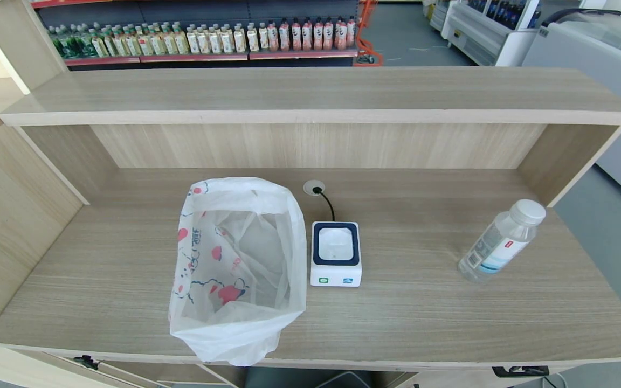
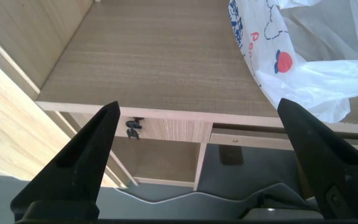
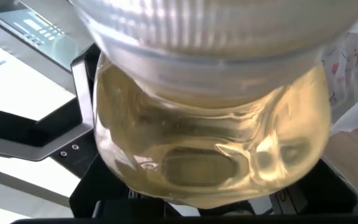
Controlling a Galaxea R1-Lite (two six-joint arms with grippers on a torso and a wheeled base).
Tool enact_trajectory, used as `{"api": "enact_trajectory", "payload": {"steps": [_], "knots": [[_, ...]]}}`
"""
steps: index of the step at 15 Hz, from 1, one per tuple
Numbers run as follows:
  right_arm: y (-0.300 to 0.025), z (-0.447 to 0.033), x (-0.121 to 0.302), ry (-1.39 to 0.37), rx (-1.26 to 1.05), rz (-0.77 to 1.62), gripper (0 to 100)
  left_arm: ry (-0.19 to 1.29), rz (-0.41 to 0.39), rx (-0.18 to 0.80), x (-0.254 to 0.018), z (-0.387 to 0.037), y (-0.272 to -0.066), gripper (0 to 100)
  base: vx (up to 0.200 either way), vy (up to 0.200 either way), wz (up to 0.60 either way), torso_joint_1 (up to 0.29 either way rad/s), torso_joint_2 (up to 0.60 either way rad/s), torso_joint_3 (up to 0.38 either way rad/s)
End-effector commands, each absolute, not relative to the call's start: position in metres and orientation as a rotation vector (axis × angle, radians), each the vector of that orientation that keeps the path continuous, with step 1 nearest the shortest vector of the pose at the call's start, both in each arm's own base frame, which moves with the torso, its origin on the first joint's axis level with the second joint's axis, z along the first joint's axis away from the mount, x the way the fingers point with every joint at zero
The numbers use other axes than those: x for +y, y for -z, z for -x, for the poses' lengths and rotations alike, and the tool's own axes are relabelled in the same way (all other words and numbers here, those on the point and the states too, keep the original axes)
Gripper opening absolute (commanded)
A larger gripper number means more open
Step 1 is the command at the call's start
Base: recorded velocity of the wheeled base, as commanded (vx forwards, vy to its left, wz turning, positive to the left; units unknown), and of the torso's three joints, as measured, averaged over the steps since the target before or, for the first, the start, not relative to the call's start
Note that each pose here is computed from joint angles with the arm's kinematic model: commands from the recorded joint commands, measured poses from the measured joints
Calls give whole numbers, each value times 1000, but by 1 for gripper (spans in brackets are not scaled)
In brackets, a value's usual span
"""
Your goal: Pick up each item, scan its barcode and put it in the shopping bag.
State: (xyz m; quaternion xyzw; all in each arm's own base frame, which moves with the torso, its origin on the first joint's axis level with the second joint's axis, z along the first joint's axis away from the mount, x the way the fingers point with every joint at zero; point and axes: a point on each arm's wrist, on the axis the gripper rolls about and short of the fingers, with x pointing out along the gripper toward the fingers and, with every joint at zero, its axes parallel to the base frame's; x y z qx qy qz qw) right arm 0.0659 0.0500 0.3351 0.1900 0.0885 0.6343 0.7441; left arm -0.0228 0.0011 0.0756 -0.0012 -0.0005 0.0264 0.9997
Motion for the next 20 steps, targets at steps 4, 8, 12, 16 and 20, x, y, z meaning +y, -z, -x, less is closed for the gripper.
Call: {"api": "enact_trajectory", "payload": {"steps": [4,8,12,16,20], "knots": [[-333,-67,50,-1388,201,-417,0,-54,3,-2,1,23,-76,100,0,0,0,0,0,0],[-331,-71,52,-1375,186,-393,0,-54,3,-2,1,23,-76,100,0,0,0,0,0,0],[-318,-100,59,-1037,-69,-6,0,-54,3,-2,1,23,-76,100,0,0,0,0,0,0],[-298,-100,58,-852,-149,268,0,-54,3,-2,1,23,-76,100,0,0,0,0,0,0],[-277,-96,53,-792,-188,474,0,-54,3,-2,1,23,-76,100,0,0,0,0,0,0]]}}
